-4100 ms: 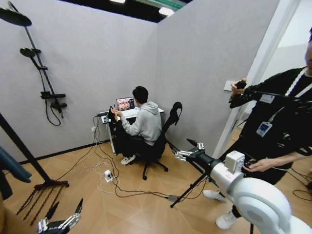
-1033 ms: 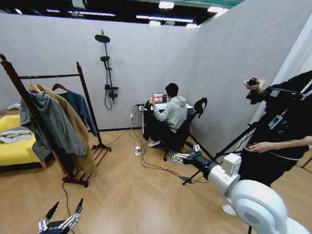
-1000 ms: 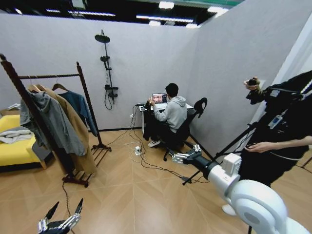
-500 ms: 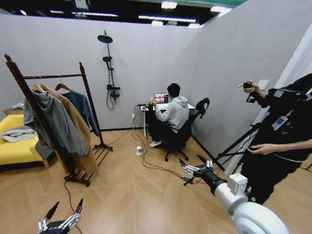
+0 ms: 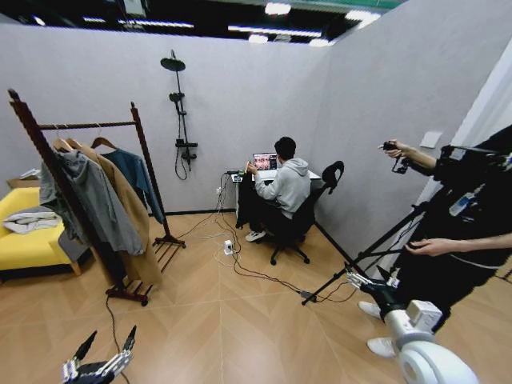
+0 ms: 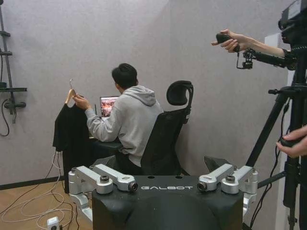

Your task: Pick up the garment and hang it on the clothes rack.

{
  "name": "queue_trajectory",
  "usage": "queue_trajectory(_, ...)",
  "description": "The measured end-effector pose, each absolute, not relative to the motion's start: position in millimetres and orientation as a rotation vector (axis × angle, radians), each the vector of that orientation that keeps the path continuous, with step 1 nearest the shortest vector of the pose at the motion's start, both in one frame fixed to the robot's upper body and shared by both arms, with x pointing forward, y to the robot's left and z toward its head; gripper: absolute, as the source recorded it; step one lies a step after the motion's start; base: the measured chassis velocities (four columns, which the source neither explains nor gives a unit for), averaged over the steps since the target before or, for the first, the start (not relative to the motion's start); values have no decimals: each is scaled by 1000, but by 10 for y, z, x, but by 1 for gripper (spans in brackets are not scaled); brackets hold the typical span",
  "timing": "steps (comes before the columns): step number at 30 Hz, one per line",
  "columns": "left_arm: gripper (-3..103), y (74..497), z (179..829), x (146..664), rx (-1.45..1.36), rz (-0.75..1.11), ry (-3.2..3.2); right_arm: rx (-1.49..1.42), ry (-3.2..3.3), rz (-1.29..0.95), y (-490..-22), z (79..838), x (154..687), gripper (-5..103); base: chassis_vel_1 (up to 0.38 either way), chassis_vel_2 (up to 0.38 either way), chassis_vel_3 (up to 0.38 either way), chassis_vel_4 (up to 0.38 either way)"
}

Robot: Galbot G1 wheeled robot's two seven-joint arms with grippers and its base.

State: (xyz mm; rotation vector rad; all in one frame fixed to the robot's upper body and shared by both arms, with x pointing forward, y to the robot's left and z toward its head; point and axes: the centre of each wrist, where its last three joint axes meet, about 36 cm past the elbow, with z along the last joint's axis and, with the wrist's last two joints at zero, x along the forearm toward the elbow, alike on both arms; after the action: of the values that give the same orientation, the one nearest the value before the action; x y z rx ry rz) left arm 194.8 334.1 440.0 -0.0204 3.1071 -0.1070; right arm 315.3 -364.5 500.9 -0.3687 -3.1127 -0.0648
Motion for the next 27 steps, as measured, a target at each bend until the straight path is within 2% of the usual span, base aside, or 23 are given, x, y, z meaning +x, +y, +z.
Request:
queue_trajectory(5, 100, 3341, 4400, 1948, -20, -107, 3107, -326, -3117, -141, -3648, 4834, 3105, 100, 0, 0, 0, 0)
queue_trajectory(7, 100, 3341, 4400, 1948, -20, -107, 3107, -106, -3187, -187, -3632, 4728, 3041, 100, 0, 0, 0, 0)
queue_trajectory(14, 100, 3341, 4400, 1948, -20, -107, 3107, 172, -3310, -158, -3462, 4639, 2996, 100, 0, 0, 0, 0)
queue_trajectory(18, 100, 3341, 4400, 1948, -20, -107, 3107, 151, -3327, -90, -3344, 4602, 3077, 100, 0, 0, 0, 0)
queue_trajectory(27, 100, 3341, 4400, 1949, -20, -107, 3107, 103, -3271, -99, -3209, 4578, 3066, 100, 0, 0, 0, 0)
